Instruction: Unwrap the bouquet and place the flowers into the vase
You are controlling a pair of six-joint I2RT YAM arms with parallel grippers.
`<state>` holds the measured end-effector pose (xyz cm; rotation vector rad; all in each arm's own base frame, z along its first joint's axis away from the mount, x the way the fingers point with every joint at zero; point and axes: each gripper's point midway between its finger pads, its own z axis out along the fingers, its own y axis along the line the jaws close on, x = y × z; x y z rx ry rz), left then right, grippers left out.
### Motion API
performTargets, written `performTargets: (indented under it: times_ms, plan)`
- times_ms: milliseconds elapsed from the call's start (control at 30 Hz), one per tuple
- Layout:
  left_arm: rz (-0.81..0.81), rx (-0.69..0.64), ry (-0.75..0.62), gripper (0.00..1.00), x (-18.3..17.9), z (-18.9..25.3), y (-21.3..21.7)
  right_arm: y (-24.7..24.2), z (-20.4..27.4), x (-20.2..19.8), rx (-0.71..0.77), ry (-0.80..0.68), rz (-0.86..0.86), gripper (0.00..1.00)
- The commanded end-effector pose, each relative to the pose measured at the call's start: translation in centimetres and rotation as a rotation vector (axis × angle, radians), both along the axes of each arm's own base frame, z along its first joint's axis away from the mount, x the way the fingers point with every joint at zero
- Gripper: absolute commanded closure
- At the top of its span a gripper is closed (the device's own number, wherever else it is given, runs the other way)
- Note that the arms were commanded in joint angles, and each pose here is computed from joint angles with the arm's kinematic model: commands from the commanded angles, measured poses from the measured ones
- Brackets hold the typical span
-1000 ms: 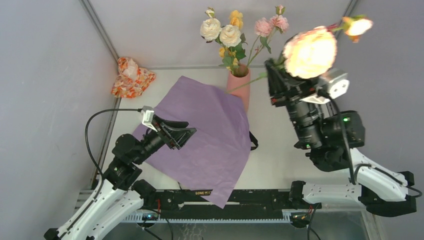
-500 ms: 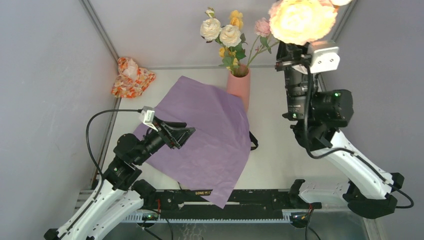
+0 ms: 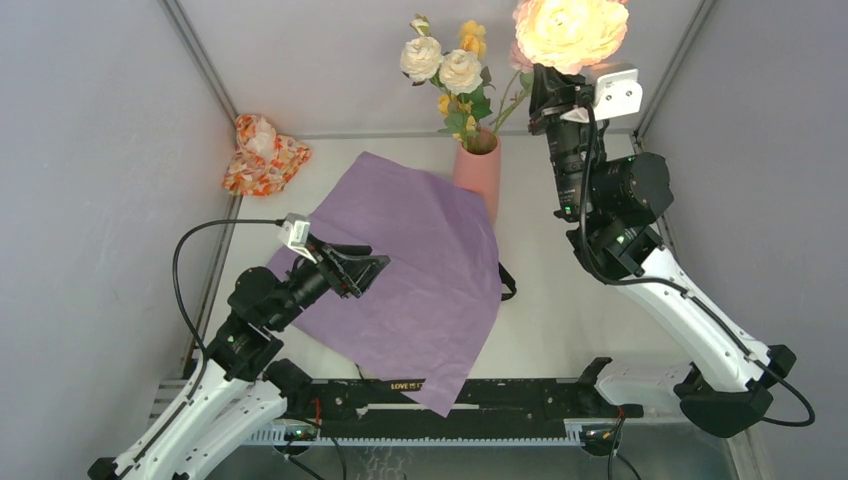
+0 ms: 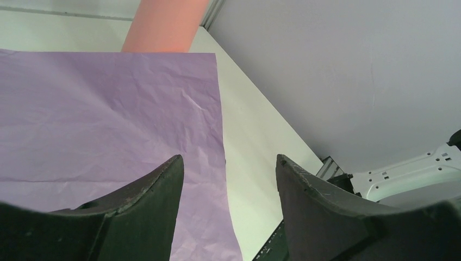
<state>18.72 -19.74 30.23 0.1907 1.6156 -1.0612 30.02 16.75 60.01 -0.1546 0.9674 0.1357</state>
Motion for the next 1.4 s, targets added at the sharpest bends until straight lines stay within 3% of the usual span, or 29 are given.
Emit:
performTargets:
  times_ms: [0,333,1200,1367]
  plan:
    - [0.011,-0.016,-0.064,0.32,-0.1,2.3,0.3,1.5,-1.2,1.0,0.04,0.037,0.07,1.0]
    - [0.014,-0.011,-0.053,0.33,-0.2,1.8,0.4,3.9,-8.6,4.9,0.022,0.193,0.082,1.0]
    - [0.043,0.015,-0.015,0.32,0.8,0.3,0.4,4.5,-21.7,13.2,-0.025,0.509,0.039,1.0]
    - [0.047,0.018,-0.007,0.32,1.0,0.0,0.3,4.6,-23.7,14.0,-0.038,0.559,0.037,0.96]
